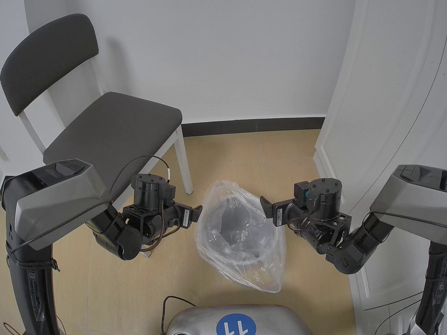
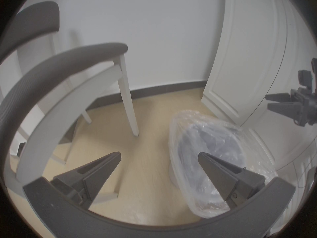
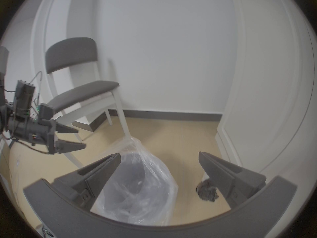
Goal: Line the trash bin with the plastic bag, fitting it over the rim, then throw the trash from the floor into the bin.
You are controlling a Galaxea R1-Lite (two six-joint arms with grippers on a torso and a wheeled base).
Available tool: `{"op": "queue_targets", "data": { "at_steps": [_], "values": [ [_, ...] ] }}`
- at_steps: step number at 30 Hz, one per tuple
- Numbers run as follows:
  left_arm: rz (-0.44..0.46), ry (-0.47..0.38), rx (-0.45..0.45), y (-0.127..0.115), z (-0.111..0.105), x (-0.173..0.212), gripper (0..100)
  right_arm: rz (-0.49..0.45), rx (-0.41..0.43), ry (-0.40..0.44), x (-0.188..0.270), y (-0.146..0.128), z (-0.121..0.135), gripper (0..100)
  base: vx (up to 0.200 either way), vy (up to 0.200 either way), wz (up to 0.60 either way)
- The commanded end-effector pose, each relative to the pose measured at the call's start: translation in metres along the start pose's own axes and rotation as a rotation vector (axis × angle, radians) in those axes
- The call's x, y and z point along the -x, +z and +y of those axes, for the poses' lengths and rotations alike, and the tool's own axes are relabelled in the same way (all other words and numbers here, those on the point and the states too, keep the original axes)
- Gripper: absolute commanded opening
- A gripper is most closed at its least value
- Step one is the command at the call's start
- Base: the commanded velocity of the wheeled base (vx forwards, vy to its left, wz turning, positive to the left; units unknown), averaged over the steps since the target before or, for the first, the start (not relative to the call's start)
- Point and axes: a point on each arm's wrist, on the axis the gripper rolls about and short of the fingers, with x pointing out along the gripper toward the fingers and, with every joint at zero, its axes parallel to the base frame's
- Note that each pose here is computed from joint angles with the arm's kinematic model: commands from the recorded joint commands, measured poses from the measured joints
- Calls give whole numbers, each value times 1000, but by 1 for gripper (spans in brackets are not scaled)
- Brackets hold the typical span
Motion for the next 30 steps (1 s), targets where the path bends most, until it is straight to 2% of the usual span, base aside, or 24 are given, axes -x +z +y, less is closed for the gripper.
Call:
{"op": "queue_targets", "data": {
  "at_steps": [1,6,7,9,15,19,25,30],
  "values": [
    [81,5,64,21,-27,2,100,181,-136,-86,-41,-28,-15,100,0,0,0],
    [209,39,244,38,-38,-13,100,327,-279,-113,-71,-30,-8,100,0,0,0],
    [209,39,244,38,-38,-13,100,327,-279,-113,-71,-30,-8,100,0,0,0],
    [268,52,299,41,-44,-19,100,394,-344,-128,-78,-36,-11,100,0,0,0],
    [307,47,289,34,-52,-20,100,422,-353,-124,-83,-47,-15,100,0,0,0],
    [345,55,275,19,-54,-29,100,426,-357,-141,-88,-52,-21,100,0,0,0],
    [369,67,260,11,-50,-34,100,422,-362,-161,-90,-51,-31,100,0,0,0],
    [407,100,228,0,-33,-41,100,428,-360,-181,-90,-53,-42,100,0,0,0]
  ]
}}
